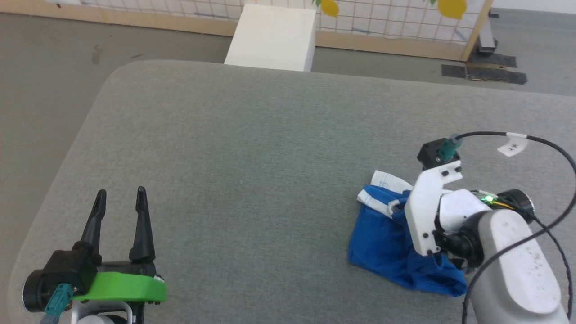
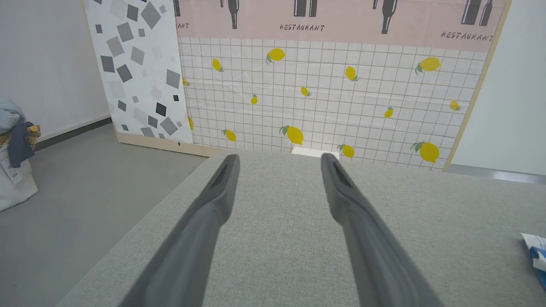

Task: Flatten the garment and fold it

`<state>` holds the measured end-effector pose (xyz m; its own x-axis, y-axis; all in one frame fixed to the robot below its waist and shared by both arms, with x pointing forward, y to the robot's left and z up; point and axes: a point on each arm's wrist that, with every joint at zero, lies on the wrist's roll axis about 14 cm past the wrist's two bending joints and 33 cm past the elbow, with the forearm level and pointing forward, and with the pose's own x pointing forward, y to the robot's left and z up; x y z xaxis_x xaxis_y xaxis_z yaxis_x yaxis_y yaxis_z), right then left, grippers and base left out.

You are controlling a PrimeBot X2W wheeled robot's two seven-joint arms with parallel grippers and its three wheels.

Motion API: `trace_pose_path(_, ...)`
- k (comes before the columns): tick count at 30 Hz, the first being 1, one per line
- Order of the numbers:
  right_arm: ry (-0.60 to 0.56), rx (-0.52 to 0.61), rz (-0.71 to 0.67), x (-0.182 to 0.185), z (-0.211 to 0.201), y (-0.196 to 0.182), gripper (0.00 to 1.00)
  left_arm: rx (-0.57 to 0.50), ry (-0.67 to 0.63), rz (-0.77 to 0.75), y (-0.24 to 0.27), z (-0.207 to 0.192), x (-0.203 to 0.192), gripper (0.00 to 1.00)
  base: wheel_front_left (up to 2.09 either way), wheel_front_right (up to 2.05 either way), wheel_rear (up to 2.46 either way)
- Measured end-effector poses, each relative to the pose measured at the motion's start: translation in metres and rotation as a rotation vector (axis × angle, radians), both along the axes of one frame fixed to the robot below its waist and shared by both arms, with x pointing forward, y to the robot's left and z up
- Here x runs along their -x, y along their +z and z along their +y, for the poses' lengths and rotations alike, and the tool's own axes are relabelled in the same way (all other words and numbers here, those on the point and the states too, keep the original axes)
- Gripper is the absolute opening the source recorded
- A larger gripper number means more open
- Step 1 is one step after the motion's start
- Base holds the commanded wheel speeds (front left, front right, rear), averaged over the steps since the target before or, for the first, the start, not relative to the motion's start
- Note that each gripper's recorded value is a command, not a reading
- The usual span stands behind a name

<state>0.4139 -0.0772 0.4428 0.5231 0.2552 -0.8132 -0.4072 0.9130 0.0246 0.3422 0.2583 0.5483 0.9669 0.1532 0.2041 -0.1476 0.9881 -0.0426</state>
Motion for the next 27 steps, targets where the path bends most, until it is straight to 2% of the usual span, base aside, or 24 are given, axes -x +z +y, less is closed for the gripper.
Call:
trace_pose_path(8,0.051,0.023,0.034,-0.014,0.024,-0.031,0.0,0.01,0.037,0.035,-0.01,0.011,0.008,1.0,0.0,0.0,0.0)
trace_pose_path(9,0.063,0.028,0.033,-0.015,0.027,-0.034,0.3,0.011,0.039,0.038,-0.011,0.011,0.008,1.0,0.0,0.0,0.0)
trace_pose_path(10,0.074,0.027,0.031,-0.015,0.031,-0.035,1.0,0.011,0.041,0.041,-0.012,0.012,0.009,1.0,0.0,0.0,0.0)
trace_pose_path(14,0.129,-0.026,-0.001,-0.014,0.053,-0.028,1.0,0.013,0.04,0.044,-0.013,0.012,0.01,1.0,0.0,0.0,0.0)
trace_pose_path(20,0.17,-0.143,-0.127,-0.019,0.075,0.013,1.0,0.015,0.017,0.029,-0.01,0.006,0.007,1.0,0.0,0.0,0.0)
trace_pose_path(24,0.105,-0.2,-0.253,-0.032,0.059,0.05,1.0,0.009,-0.011,0.009,-0.004,-0.001,0.002,1.0,0.0,0.0,0.0)
trace_pose_path(25,0.048,-0.208,-0.326,-0.04,0.041,0.068,1.0,0.004,-0.028,0.0,-0.001,-0.006,-0.002,1.0,0.0,0.0,0.0)
trace_pose_path(27,-0.024,-0.195,-0.373,-0.041,0.014,0.078,1.0,0.003,-0.048,-0.009,0.002,-0.012,-0.006,1.0,0.0,0.0,0.0)
